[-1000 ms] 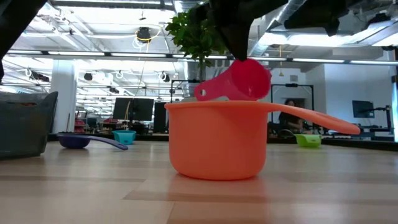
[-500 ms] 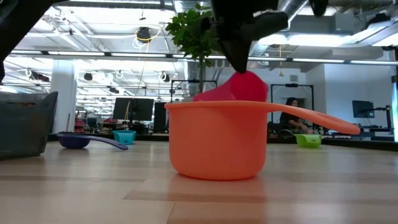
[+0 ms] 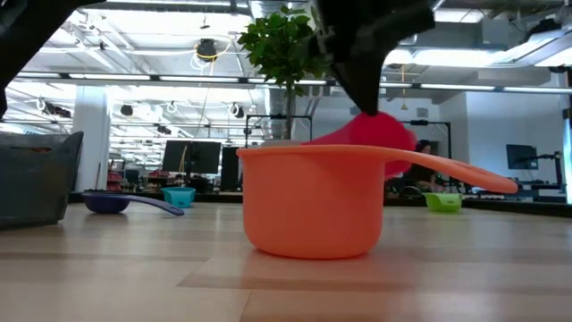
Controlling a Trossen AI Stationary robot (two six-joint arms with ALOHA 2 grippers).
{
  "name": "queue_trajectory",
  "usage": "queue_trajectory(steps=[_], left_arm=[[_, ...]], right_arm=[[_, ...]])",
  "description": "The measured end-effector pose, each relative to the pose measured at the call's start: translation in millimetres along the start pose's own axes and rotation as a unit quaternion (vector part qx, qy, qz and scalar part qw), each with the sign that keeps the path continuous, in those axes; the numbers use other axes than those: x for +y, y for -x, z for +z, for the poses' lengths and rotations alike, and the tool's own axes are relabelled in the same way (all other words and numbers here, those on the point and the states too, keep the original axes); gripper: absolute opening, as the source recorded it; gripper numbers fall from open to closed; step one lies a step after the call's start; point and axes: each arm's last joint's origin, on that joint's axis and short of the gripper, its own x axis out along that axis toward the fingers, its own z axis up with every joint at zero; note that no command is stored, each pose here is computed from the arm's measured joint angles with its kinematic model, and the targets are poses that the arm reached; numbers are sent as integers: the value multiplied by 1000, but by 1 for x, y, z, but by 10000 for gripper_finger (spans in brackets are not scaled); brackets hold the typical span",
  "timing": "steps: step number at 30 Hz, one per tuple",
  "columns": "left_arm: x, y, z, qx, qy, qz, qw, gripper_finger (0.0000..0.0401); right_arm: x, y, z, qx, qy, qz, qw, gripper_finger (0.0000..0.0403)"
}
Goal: Nest measuring cups in basket
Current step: Stack the red measuring cup on top of the orange measuring cup
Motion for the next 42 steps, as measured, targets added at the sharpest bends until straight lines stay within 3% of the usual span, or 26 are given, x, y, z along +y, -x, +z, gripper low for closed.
queue_trajectory(steps=[4,8,12,16,19,28,34,38,42], left_arm=[[-4,0,4,-9,-15,-58,998,0],[-6,0,7,-20,-22,-80,996,0],[-4,2,8,-19,-24,-79,996,0],[-2,2,4,-1,-18,-71,997,0],[4,7,0,18,-5,-35,999,0],[7,34,-11,42,43,32,998,0],[4,62,-29,49,78,108,990,0],[3,74,-42,65,82,149,983,0],[-3,77,-47,68,90,153,982,0]], right_arm=[[3,6,13,-16,26,11,999,31],[3,13,16,-12,62,-26,998,31],[-1,19,10,23,101,-105,989,31],[-6,24,1,52,135,-215,966,31],[-8,27,-5,62,146,-249,956,31],[-37,52,-25,82,63,-259,960,31],[-66,73,-41,99,-14,-298,949,27],[-73,80,-46,110,-33,-312,943,19],[-73,80,-52,127,-42,-310,941,20]])
